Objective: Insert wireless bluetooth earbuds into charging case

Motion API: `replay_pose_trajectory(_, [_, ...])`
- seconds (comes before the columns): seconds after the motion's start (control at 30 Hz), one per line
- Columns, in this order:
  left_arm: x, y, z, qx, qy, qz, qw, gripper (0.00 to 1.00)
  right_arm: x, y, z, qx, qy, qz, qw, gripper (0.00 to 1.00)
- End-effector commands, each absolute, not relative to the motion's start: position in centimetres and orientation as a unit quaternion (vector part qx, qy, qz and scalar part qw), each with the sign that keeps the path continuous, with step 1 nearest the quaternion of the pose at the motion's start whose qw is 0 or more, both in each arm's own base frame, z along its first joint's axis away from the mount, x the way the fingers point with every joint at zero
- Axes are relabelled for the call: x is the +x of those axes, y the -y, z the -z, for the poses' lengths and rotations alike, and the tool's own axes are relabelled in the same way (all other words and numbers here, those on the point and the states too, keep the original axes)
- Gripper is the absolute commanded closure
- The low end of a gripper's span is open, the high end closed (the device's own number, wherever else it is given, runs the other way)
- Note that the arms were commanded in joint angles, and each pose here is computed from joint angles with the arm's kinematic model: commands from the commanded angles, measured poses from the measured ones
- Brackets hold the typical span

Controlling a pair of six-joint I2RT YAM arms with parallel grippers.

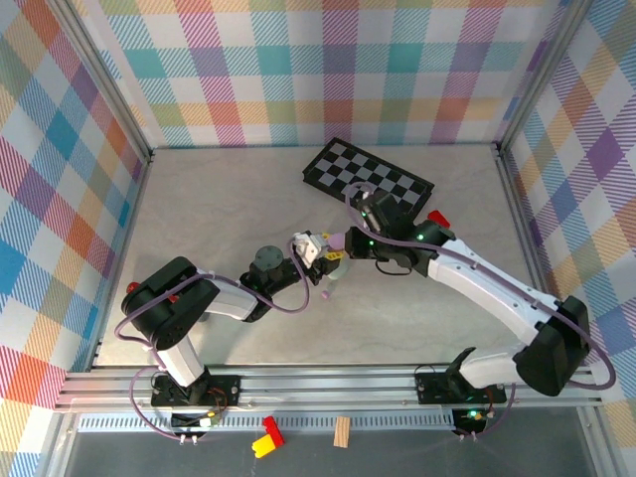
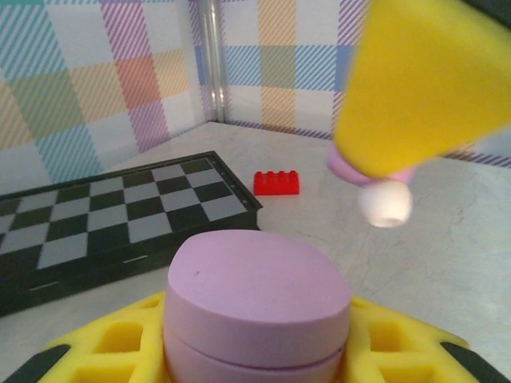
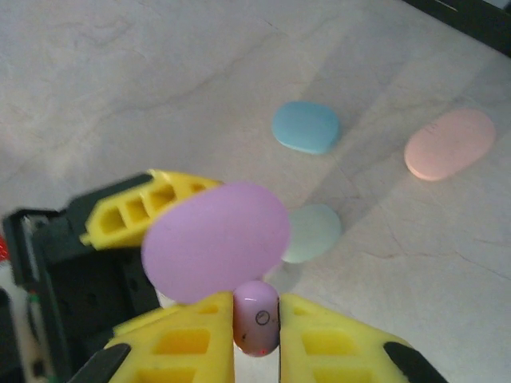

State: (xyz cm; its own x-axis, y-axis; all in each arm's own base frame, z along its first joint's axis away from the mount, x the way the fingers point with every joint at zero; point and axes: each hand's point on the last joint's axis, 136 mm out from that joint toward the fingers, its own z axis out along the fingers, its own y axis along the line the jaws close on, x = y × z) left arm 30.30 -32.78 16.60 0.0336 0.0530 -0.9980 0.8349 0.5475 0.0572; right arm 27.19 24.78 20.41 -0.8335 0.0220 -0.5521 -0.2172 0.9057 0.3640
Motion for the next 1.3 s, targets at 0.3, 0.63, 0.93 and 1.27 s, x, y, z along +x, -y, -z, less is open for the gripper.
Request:
replay_pose_trajectory(0.3, [28.8, 33.1, -20.8, 0.35, -0.582, 0.396, 0.617, 0.71, 26.0, -24.9, -18.3, -0.088, -0.939, -0.213, 0.256, 0.84])
replay_pose_trajectory(0.63, [27.6, 33.2, -20.9, 0.37, -0.58, 0.406, 0.601, 0.71, 26.9, -25.7, -19.4, -0.088, -0.931, -0.225, 0.272, 0.85])
replay_pose_trajectory(0.93, [27.0, 33.6, -20.4, 0.385, -0.574, 0.419, 0.589, 0.71, 27.9, -25.5, -21.6, -0.08, -0.916, -0.238, 0.313, 0.86])
replay_pose_trajectory(1.27, [26.7, 34.1, -19.3, 0.399, -0.577, 0.428, 0.57, 0.71, 28.4, -25.6, -23.6, -0.088, -0.907, -0.241, 0.333, 0.85])
